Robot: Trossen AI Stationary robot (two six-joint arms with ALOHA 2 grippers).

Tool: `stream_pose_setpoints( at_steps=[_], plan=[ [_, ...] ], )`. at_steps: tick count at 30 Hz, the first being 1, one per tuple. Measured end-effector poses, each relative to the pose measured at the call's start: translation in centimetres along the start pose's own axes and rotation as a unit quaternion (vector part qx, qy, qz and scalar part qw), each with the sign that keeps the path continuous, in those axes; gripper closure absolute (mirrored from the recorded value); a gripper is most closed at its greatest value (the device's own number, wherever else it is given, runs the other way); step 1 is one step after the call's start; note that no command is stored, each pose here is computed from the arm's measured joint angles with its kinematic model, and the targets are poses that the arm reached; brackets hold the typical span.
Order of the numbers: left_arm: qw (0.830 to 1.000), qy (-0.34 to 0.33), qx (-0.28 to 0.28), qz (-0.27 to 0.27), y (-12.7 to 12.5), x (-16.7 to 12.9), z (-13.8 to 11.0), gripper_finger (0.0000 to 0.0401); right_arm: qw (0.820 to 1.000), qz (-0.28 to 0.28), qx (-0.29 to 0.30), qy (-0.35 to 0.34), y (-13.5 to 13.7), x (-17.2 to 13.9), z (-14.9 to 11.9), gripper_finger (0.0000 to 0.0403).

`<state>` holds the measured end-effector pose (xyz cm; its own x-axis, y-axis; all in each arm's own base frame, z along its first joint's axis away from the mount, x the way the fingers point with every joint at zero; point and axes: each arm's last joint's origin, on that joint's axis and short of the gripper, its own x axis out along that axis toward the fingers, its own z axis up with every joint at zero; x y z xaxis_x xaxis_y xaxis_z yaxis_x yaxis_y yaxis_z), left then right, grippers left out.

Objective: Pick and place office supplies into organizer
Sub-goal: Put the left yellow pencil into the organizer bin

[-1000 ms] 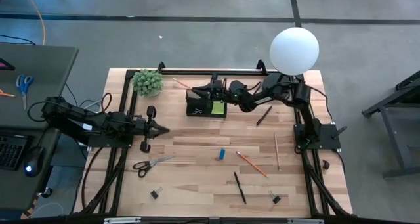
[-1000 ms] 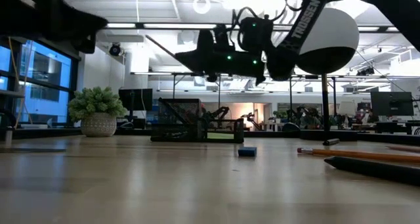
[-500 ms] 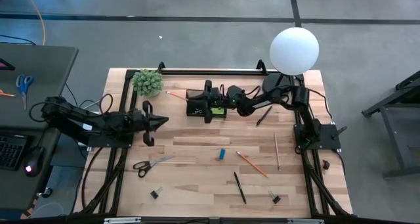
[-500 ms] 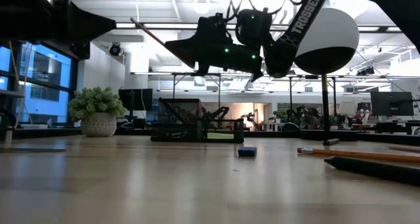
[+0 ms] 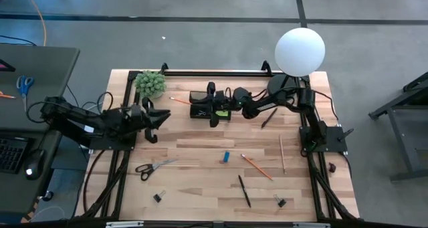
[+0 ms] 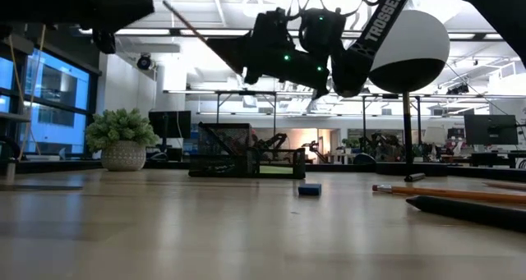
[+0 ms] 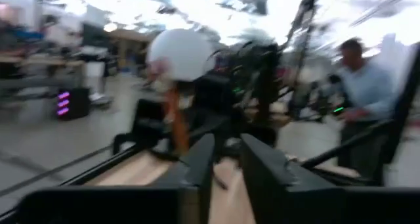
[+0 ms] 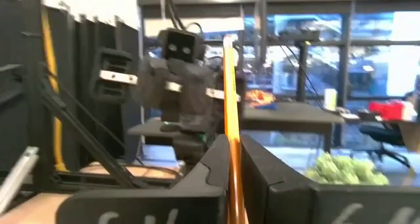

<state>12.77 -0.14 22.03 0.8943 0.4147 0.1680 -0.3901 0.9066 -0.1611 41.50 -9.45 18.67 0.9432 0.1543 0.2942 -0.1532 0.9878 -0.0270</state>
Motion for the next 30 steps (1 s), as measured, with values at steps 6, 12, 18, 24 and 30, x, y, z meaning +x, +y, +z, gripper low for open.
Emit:
stream_pose_setpoints(
  at_steps=[6, 12, 18, 24, 30],
  plan=[
    [0.999, 0.008, 0.019, 0.039, -1.2, 2.2, 1.1, 0.0239, 1.0, 0.019, 0.001, -0.01, 0.2, 0.0, 0.2, 0.0395],
    [0.994, 0.022, 0.046, 0.096, -2.6, 4.8, 2.1, 0.0199, 1.0, 0.02, -0.012, -0.013, 0.2, 0.0, 0.3, 0.0395],
    [0.986, 0.038, 0.074, 0.144, -3.6, 6.7, 2.2, 0.0204, 0.999, 0.044, -0.022, -0.018, 0.4, 0.0, 0.4, 0.0398],
    [0.979, 0.047, 0.085, 0.18, -3.7, 7.3, 1.8, 0.0227, 0.998, 0.051, -0.032, -0.031, 0.4, 0.0, 0.7, 0.0396],
    [0.978, 0.042, 0.085, 0.187, -3.7, 7.3, 1.9, 0.0278, 0.998, 0.047, -0.034, -0.018, 0.3, 0.0, 0.4, 0.0398]
  ],
)
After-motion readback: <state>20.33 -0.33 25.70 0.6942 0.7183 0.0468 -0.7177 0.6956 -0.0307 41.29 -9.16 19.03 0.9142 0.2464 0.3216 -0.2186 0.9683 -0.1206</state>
